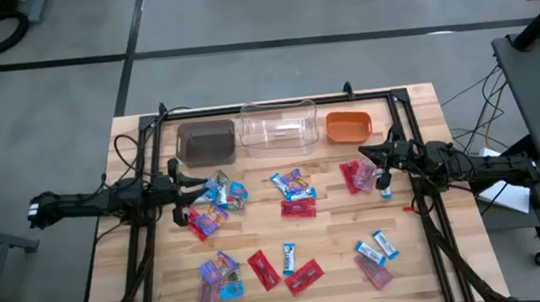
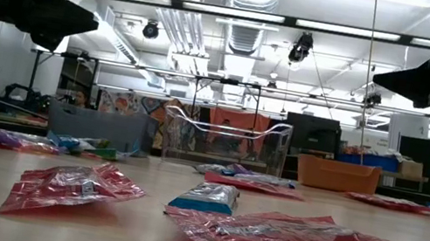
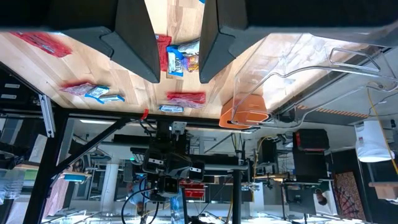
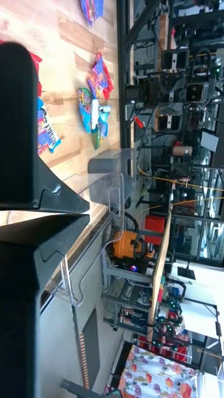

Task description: Sort candy

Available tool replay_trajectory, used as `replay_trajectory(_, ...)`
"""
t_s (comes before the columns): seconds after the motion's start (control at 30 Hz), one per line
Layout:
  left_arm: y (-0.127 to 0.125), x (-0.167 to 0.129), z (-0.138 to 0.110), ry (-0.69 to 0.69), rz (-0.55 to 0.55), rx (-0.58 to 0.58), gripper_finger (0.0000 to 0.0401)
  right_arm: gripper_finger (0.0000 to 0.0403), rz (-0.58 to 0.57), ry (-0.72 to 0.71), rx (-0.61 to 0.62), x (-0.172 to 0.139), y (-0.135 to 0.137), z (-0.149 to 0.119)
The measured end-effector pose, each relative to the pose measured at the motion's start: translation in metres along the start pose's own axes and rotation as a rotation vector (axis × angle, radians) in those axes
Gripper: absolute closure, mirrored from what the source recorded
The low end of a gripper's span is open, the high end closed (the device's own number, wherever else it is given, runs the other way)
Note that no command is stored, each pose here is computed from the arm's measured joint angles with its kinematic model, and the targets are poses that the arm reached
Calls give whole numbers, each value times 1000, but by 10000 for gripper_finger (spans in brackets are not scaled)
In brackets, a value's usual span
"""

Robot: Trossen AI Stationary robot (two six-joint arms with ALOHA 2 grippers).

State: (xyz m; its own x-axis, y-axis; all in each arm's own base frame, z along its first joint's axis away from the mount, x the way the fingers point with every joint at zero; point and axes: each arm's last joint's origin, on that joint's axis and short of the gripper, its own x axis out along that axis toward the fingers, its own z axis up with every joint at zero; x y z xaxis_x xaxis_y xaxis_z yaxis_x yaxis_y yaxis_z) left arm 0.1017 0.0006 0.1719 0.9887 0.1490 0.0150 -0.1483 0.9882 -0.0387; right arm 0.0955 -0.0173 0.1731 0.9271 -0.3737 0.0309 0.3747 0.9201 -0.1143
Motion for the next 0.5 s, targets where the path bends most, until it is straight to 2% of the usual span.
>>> replay_trajectory(0.2,0,0,1,-7,-1,-6,305,394,0,0,0,0,0,0)
replay_trajectory(0.23,0,0,2,-25,-1,-45,305,394,0,0,0,0,0,0)
replay_trajectory(0.37,-1,-1,17,-166,-43,-408,305,394,0,0,0,0,0,0)
replay_trajectory(0.4,0,-2,20,-201,-52,-465,305,394,0,-2,14,0,0,0)
replay_trajectory(0.5,1,-5,30,-305,-57,-519,305,394,32,-8,259,0,1,0)
